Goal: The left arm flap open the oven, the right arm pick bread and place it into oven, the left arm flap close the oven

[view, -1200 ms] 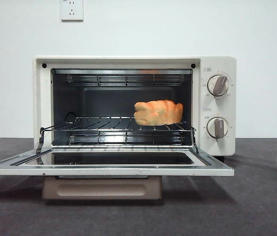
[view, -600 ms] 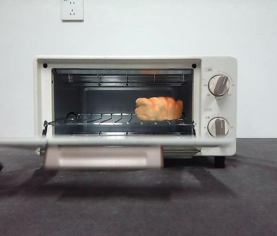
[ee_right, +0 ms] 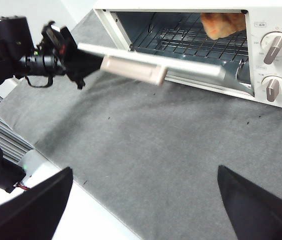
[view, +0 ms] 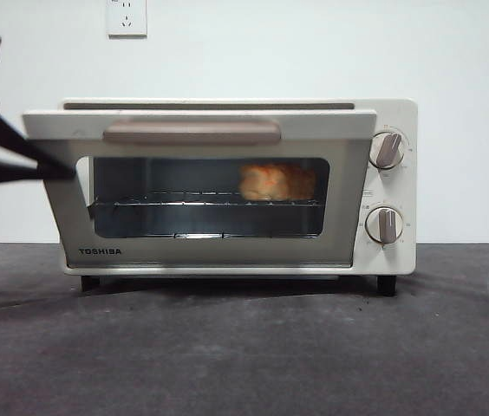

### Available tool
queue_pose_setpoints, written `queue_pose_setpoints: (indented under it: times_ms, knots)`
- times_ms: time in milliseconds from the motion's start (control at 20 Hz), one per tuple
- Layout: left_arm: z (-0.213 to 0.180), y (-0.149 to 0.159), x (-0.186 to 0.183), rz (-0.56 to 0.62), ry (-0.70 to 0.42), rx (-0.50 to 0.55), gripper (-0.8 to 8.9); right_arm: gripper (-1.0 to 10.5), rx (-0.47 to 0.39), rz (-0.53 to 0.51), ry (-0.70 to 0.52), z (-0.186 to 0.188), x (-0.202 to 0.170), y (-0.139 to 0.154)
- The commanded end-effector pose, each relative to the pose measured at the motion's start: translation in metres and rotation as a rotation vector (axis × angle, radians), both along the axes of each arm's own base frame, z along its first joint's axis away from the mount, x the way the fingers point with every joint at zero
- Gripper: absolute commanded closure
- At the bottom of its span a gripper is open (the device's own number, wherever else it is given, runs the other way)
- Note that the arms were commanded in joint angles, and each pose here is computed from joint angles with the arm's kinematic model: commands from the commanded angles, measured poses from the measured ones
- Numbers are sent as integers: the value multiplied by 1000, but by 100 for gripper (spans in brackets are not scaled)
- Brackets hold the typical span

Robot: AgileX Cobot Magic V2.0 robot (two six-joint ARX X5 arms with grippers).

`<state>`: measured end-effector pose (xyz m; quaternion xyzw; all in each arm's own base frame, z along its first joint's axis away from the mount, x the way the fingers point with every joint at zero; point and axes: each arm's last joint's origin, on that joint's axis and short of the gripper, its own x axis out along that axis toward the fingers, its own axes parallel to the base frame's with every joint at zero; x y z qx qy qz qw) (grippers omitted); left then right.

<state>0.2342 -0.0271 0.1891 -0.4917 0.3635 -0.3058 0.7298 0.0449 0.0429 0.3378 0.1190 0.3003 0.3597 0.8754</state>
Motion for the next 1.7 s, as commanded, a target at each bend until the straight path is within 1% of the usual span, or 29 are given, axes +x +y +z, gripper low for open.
queue_pose_setpoints:
  times_ms: [50,150,250,350,500,750,950,1000,1050,1150,1250,1300,1500,1700]
  knots:
    - [14,1,8,101,-1,-97,799,483,14,4,-26,6,-1,-1]
    - [22,2,11,161,-29,-147,798,483,14,4,-26,6,-1,-1]
    - [29,2,12,171,-66,-190,798,483,13,4,-27,6,-1,-1]
    - [36,2,12,139,-110,-225,798,483,13,4,-27,6,-1,-1]
    - [42,1,10,82,-154,-246,798,483,13,3,-27,6,-1,-1]
    - [53,0,2,21,-218,-242,798,483,-11,-42,-48,6,0,-2]
    - [69,-1,-10,-17,-324,-209,798,485,-42,-73,-79,6,1,-3]
    - [72,-1,-13,-22,-345,-200,798,493,-49,-77,-85,6,1,-3]
    - [75,-1,-17,-31,-366,-188,798,528,-56,-79,-92,6,1,-3]
    - [81,-1,-25,-46,-407,-159,798,690,-66,-85,-104,6,1,-3]
    - [86,-1,-34,-58,-436,-127,798,876,-72,-81,-113,7,2,-3]
    - [88,-1,-38,-62,-449,-111,798,934,-75,-78,-120,7,2,-3]
    - [92,0,-56,-69,-518,-12,798,941,-70,-77,-142,8,2,-3]
    - [87,1,-71,-45,-552,114,798,941,-48,-79,-167,11,3,-2]
